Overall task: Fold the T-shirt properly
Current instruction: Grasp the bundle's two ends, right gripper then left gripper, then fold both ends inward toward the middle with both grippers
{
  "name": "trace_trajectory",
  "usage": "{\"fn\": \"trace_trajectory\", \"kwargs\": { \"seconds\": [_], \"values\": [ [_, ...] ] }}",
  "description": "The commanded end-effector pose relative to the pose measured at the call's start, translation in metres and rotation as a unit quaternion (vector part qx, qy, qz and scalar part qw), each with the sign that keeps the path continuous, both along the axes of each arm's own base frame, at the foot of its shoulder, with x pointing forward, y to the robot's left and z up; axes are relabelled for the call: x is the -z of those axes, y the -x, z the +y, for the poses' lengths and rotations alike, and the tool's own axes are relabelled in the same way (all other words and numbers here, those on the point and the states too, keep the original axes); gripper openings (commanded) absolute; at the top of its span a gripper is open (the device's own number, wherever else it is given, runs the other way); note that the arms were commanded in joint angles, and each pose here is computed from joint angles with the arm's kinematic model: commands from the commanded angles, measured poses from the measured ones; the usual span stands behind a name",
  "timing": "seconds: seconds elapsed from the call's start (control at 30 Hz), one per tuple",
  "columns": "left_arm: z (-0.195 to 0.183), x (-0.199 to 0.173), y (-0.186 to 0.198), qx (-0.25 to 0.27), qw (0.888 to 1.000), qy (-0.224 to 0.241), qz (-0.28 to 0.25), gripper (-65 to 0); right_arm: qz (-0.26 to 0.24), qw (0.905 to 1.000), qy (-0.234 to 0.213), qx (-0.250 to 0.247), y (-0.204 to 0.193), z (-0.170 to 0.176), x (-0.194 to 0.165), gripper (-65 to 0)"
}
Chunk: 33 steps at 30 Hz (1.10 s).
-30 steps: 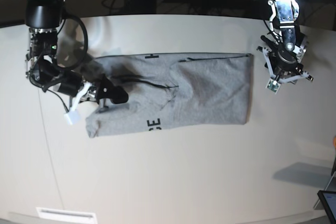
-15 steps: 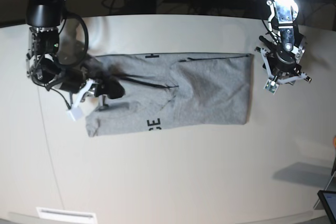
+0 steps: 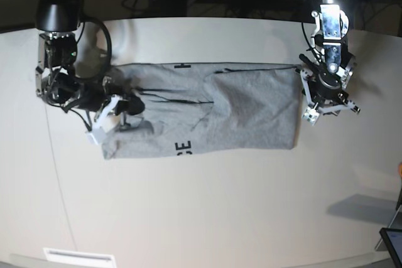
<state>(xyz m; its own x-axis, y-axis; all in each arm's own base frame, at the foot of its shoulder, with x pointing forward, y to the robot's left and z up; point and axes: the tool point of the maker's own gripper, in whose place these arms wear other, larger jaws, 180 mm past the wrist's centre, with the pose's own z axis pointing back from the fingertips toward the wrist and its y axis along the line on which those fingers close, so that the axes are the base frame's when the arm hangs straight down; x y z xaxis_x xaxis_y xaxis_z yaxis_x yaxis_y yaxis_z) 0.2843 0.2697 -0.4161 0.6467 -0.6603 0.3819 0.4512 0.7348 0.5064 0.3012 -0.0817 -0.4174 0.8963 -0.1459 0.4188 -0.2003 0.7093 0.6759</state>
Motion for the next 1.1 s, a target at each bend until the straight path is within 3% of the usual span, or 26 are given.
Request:
{"fn": "trace_trajectory", "kwargs": {
  "seconds": [0.0,0.2,0.47,0.7,0.83,1.07],
  "values": [
    [-0.021,0.035,0.032,0.015,0.996,0.032,0.081,-43.2,-0.007,0.9998,0.021,-0.001,-0.002,-0.008,-0.006,-64.9],
    [-0.055,0.039,0.024,0.029,0.995,0.062,0.075,-43.2,-0.031,0.9985,0.034,0.031,-0.011,-0.010,-0.037,-64.9],
    [-0.117,0.050,0.032,0.115,0.986,0.072,0.096,-43.2,-0.050,0.9976,0.045,0.014,-0.009,-0.007,-0.057,-64.9],
    [-0.123,0.050,0.032,0.115,0.986,0.080,0.096,-43.2,-0.088,0.9944,0.059,-0.004,-0.007,-0.002,-0.083,-64.9],
    [-0.125,0.050,0.032,0.117,0.985,0.082,0.095,-43.2,-0.058,0.9967,0.053,0.019,-0.004,0.001,-0.087,-64.9],
    [-0.144,0.051,0.032,0.118,0.983,0.102,0.093,-43.2,-0.066,0.9961,0.049,-0.033,0.005,0.038,-0.094,-64.9]
  ]
}}
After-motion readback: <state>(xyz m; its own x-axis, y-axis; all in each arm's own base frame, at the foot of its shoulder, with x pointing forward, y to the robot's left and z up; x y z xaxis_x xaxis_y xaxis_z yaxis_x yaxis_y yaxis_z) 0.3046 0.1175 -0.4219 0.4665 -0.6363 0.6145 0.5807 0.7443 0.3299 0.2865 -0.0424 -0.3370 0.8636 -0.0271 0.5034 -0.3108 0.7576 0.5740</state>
